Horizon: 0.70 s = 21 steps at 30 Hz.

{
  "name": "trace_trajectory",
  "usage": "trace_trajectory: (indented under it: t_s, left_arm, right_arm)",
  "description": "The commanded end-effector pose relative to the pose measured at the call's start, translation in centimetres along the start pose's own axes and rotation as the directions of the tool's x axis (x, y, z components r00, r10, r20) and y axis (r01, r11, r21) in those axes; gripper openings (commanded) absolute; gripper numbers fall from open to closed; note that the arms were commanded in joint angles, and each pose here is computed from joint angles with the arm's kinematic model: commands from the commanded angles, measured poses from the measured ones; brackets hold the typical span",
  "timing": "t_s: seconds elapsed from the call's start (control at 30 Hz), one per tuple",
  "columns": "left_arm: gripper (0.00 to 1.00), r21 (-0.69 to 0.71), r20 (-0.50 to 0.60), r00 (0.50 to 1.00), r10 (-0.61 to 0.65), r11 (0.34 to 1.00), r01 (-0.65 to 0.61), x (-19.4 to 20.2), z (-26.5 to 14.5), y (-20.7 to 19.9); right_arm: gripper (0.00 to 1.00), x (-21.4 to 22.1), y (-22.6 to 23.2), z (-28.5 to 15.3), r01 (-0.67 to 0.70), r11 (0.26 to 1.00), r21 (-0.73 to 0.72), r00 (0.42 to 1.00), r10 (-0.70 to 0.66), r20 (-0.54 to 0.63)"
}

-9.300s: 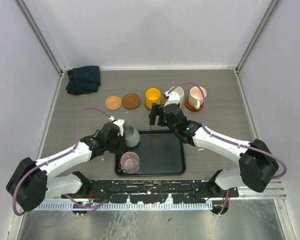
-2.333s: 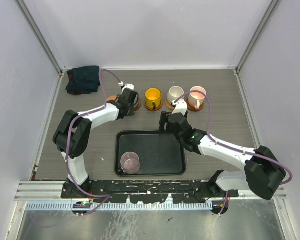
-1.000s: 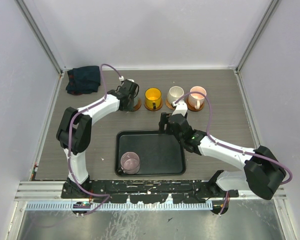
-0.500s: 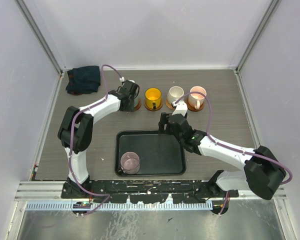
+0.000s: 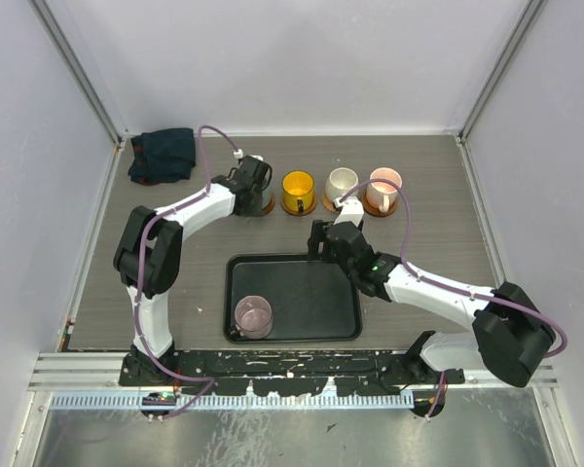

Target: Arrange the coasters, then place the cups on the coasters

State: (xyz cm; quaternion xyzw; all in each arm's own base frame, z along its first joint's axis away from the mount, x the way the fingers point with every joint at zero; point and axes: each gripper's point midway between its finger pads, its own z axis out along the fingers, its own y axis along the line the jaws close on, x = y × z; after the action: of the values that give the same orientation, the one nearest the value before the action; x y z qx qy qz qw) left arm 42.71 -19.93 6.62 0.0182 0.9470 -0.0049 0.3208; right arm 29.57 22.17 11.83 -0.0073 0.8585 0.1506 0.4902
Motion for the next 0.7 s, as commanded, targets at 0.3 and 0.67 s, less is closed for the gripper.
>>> trace_trajectory:
  t_s: [0.3,0.67]
  left_arm:
    - [0.46,0.016,0.159,0.984,-0.079,0.997,0.078,-4.83,-2.06,-0.14]
    - [0.55,0.016,0.160,0.983,-0.085,0.996,0.083,-4.72,-2.57,0.08]
  right_arm:
    - [0.78,-0.95,1.23,0.20,-0.036,0.998,-0.045,0.999,0.037,0.036]
    - [0.78,-1.03,1.15,-0.10,-0.044,0.998,-0.049,0.998,0.046,0.041]
